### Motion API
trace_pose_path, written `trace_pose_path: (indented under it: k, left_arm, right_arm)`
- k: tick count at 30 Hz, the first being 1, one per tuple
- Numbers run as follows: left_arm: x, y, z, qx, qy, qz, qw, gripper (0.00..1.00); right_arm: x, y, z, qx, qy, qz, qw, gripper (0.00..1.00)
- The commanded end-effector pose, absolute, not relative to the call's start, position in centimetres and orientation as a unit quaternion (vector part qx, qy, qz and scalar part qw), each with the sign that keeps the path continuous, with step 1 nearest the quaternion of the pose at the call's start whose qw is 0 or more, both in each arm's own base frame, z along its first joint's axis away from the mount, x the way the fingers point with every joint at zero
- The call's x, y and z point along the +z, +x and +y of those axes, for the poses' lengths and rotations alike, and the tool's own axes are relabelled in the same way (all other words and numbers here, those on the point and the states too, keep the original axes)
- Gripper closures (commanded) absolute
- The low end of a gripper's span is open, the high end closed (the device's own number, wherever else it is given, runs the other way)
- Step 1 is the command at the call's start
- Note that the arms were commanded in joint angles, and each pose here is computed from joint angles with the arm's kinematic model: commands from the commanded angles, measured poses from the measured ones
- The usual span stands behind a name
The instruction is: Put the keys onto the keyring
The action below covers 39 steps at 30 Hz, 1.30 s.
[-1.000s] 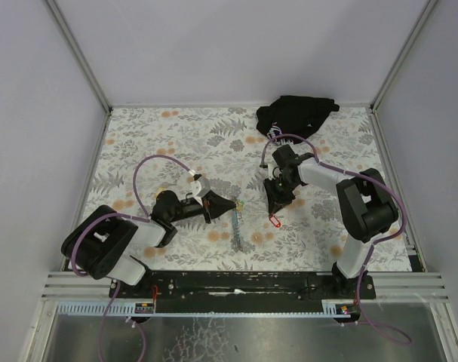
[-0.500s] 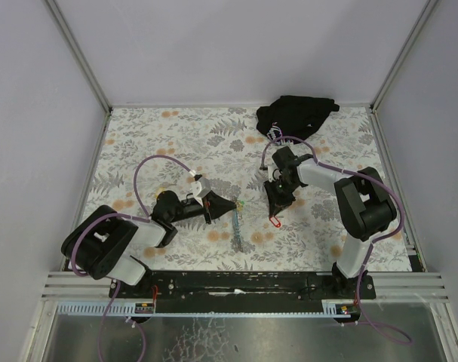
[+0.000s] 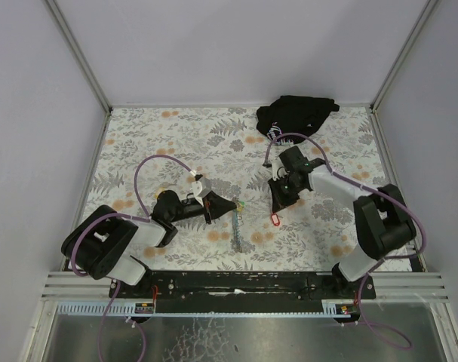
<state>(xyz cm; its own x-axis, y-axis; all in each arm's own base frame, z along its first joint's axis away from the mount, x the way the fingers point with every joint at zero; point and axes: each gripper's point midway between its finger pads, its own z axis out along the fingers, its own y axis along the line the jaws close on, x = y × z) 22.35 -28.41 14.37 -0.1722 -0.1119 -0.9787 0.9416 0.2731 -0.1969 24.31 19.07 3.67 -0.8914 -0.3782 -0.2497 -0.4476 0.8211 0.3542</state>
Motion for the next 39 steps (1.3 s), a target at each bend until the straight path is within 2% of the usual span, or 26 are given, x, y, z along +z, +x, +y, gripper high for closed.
trace_pose_path:
  k: [1, 11, 19, 23, 25, 39]
  left_arm:
    - [16.5, 22.3, -29.0, -0.488, 0.377, 0.549, 0.565, 1.0]
    - [16.6, 21.3, -29.2, -0.48, 0.412, 0.529, 0.565, 1.0]
    - [16.8, 20.5, -29.4, -0.469, 0.444, 0.507, 0.571, 1.0]
    - [17.3, 19.6, -29.3, -0.473, 0.456, 0.488, 0.575, 1.0]
    - [17.5, 19.0, -29.3, -0.475, 0.463, 0.474, 0.579, 1.0]
    - [17.5, 18.6, -28.9, -0.473, 0.459, 0.468, 0.589, 1.0]
  right_arm:
    - [7.1, 25.6, 19.4, 0.223, -0.261, 0.922, 0.178, 1.0]
    - [13.7, 25.5, 21.5, 0.292, -0.367, 0.803, 0.368, 1.0]
    - [19.2, 24.7, 23.3, 0.342, -0.406, 0.683, 0.502, 1.0]
    - [20.0, 23.2, 24.3, 0.382, -0.434, 0.65, 0.494, 0.96]
    - [20.0, 23.3, 24.4, 0.38, -0.44, 0.647, 0.494, 1.0]
    - [20.6, 21.1, 26.1, 0.438, -0.487, 0.539, 0.53, 1.0]
